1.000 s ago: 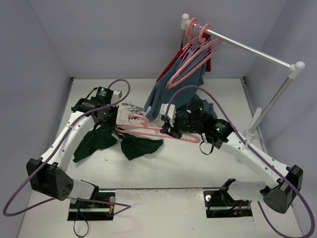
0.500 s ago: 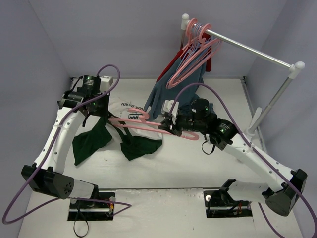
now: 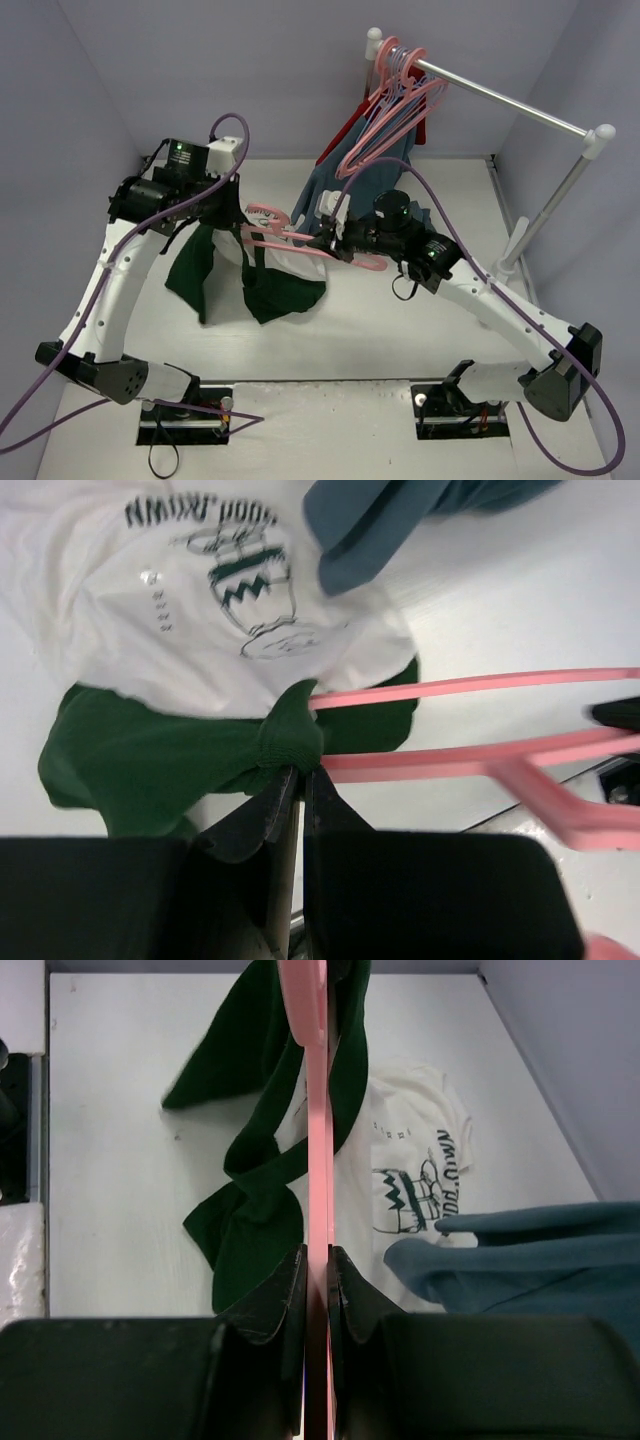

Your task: Place the t-shirt on the hanger

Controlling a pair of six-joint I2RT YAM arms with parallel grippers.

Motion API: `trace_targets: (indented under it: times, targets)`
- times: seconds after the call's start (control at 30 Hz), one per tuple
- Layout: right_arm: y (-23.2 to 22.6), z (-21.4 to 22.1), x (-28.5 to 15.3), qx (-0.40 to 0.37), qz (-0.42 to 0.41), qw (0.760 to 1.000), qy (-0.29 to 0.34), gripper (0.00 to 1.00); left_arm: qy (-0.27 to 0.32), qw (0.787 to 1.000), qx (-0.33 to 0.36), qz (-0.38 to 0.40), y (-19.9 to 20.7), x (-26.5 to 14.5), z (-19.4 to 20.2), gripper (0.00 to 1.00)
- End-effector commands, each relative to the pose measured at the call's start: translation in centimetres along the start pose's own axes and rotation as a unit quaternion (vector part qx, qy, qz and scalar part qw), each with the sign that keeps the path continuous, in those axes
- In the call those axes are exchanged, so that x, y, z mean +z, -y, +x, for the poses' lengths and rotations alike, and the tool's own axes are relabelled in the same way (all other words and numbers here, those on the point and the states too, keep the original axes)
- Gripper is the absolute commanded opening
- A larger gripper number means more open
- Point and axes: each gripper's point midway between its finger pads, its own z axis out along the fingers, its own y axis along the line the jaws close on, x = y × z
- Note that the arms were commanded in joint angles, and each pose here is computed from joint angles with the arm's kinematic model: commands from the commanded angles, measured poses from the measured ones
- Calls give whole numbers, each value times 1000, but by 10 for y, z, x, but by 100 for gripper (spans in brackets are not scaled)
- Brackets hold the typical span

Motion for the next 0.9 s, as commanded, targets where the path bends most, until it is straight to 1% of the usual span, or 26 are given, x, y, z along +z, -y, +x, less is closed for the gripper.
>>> trace_targets:
  times: [0.0,0.1,0.17,0.2,0.27,0.33,0.4,0.47,0.57,0.73,0.87]
  targets:
    - [29,-86,-4,-54,49,988,137,0,71,996,-11,43,29,-38,-33,0]
    - [38,-108,-9,-65,60,982,167,0,89,995,-11,44,32,-51,-44,0]
    - [39,-138,-18,-84,58,975,198,0,114,993,-3,40,35,-74,-59,0]
    - [40,-154,-25,-93,58,971,213,0,119,992,1,37,35,-76,-63,0]
    - [36,-171,-34,-106,50,966,231,0,146,989,9,29,35,-87,-75,0]
    - [30,-180,-42,-114,39,963,243,0,148,989,14,9,28,-88,-76,0]
    - [26,-167,-43,-105,28,966,235,0,139,990,16,-10,19,-83,-71,0]
    - [17,-130,-33,-73,8,976,206,0,129,991,16,-30,11,-79,-64,0]
    - [-1,-97,-28,-33,-16,982,183,0,113,992,14,-56,-1,-73,-52,0]
    - [-16,-73,-34,4,-8,981,194,0,76,994,-1,-79,-12,-55,-31,0]
    - [-14,-70,-33,-2,0,982,191,0,45,995,0,-84,-16,-39,-20,0]
